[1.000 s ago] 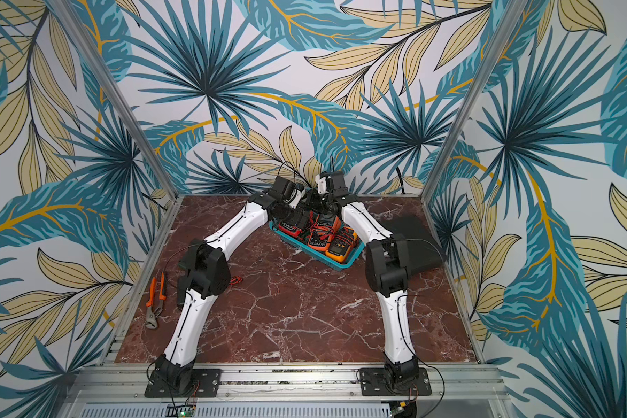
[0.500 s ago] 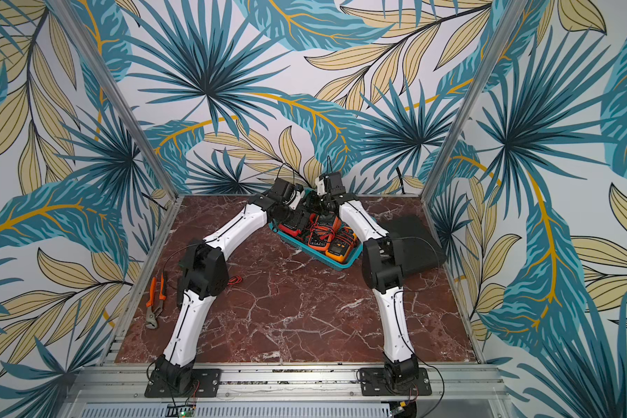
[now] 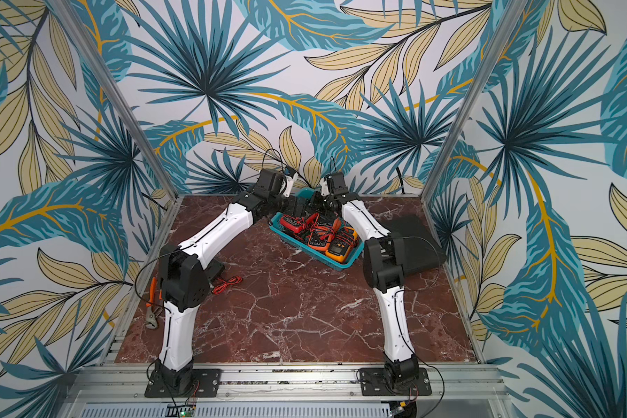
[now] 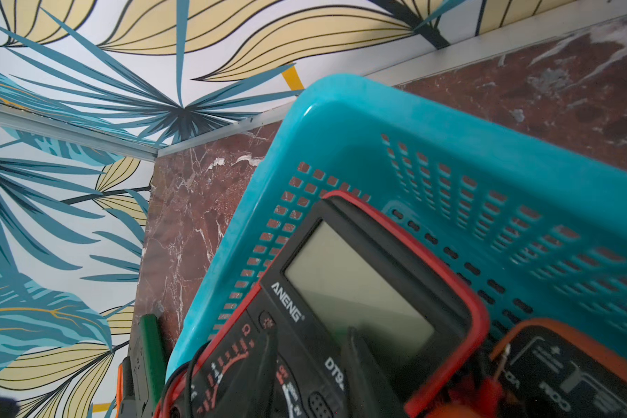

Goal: Put the multimeter into the basket
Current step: Place the multimeter in the basket, then adjust the multimeter at the center of the board.

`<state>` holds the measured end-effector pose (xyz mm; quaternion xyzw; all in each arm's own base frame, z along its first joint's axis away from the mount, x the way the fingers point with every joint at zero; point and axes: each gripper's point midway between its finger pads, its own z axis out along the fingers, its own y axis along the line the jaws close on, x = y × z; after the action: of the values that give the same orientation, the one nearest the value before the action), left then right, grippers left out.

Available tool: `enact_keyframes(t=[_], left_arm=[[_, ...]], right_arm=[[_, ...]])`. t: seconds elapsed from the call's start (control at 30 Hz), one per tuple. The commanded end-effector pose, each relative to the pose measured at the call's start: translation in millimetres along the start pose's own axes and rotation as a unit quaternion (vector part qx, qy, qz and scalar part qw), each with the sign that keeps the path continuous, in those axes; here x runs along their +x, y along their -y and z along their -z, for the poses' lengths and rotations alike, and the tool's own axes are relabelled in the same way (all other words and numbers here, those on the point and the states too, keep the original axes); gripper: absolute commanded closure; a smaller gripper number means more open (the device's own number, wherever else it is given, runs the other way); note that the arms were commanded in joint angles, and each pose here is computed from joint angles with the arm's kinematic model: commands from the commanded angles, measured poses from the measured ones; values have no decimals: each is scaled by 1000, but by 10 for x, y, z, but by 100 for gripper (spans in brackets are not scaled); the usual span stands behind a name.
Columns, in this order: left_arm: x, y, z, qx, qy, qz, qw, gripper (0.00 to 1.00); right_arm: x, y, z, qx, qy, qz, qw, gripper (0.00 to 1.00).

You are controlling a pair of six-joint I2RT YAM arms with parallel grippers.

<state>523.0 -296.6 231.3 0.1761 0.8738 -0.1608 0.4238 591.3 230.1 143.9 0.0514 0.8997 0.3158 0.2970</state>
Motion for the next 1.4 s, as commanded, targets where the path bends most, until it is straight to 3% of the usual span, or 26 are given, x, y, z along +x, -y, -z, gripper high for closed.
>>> enact_keyframes(t=[0.0,0.17,0.3,0.53,0.7,1.0,1.1,1.23,1.37], left_arm=[[-64,-146,200,-28,20,11,999,0],[176,-643,680,-94,6,71,993,0],[570,-1175,1209,-181,15,131,975,0],[1425,-1853,2066,-355,21,224,907,0],[1986,-2127,2314,-390,21,293,873,0],[2791,-2721,2567,-410,14,423,808,0],[2906,-2825,2541,-401,17,447,799,0],[2896,-2822,2358,-369,3,449,814,0],[2982,-2797,2170,-344,-25,465,816,0]], right_arm=[[575,382,-202,56,-94,-26,994,64],[312,87,70,36,-65,0,997,58],[91,-165,328,18,-36,20,999,53],[-157,-537,788,-5,0,58,998,34],[-147,-700,1121,-10,8,83,996,19],[218,-818,1506,17,8,138,990,15],[368,-883,1566,26,9,160,987,15],[511,-978,1625,37,11,185,982,15],[623,-1065,1665,50,15,209,977,15]])
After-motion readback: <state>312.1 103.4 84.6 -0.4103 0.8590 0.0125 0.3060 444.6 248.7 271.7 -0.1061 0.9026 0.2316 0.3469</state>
